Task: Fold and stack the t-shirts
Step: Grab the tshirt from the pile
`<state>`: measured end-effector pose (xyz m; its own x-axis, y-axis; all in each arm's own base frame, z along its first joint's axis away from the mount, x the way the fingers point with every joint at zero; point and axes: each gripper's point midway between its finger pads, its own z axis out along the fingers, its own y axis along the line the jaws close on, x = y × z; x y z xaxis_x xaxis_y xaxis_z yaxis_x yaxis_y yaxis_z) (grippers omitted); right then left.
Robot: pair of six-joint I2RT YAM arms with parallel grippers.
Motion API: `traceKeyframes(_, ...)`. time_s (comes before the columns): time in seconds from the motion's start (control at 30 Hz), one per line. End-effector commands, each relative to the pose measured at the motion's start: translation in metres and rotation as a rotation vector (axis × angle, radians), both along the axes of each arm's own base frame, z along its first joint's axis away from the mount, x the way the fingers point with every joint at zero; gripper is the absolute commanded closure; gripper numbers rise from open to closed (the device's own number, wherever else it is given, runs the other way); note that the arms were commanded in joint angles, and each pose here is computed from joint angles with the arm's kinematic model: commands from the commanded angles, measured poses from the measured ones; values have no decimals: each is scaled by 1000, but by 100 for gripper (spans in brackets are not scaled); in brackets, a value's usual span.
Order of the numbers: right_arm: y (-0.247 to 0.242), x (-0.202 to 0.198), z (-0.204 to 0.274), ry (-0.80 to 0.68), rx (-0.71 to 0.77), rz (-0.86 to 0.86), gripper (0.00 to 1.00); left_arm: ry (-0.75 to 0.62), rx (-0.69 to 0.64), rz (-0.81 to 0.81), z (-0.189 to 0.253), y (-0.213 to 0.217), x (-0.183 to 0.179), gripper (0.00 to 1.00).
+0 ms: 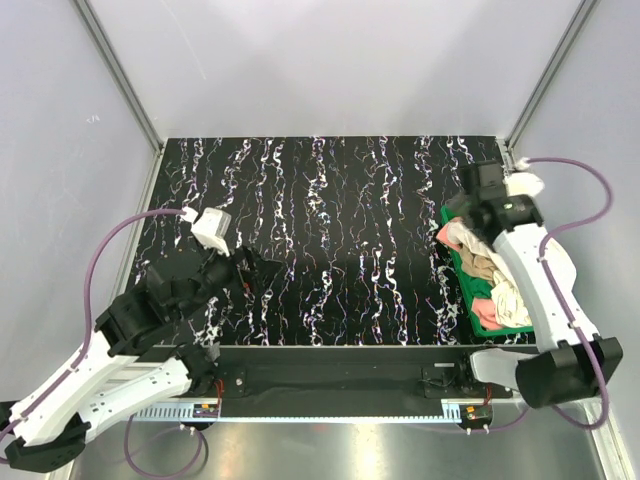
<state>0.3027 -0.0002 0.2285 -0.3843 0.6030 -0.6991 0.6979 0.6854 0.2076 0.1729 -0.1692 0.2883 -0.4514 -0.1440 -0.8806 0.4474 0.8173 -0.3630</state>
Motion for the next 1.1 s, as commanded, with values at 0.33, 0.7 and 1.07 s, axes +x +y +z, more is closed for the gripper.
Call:
traceKeyframes(0.33,-108,-51,-46,123,96,-434,12,-7,73,44,-23,14,4,1)
traceKeyframes(0.7,-88,-54,-87,152,232,-419,23,-40,173,70,-43,24,12,1)
traceKeyframes(1.07,-117,-51,-67,-13,133,-485,50,-36,206,52,-58,23,11,1)
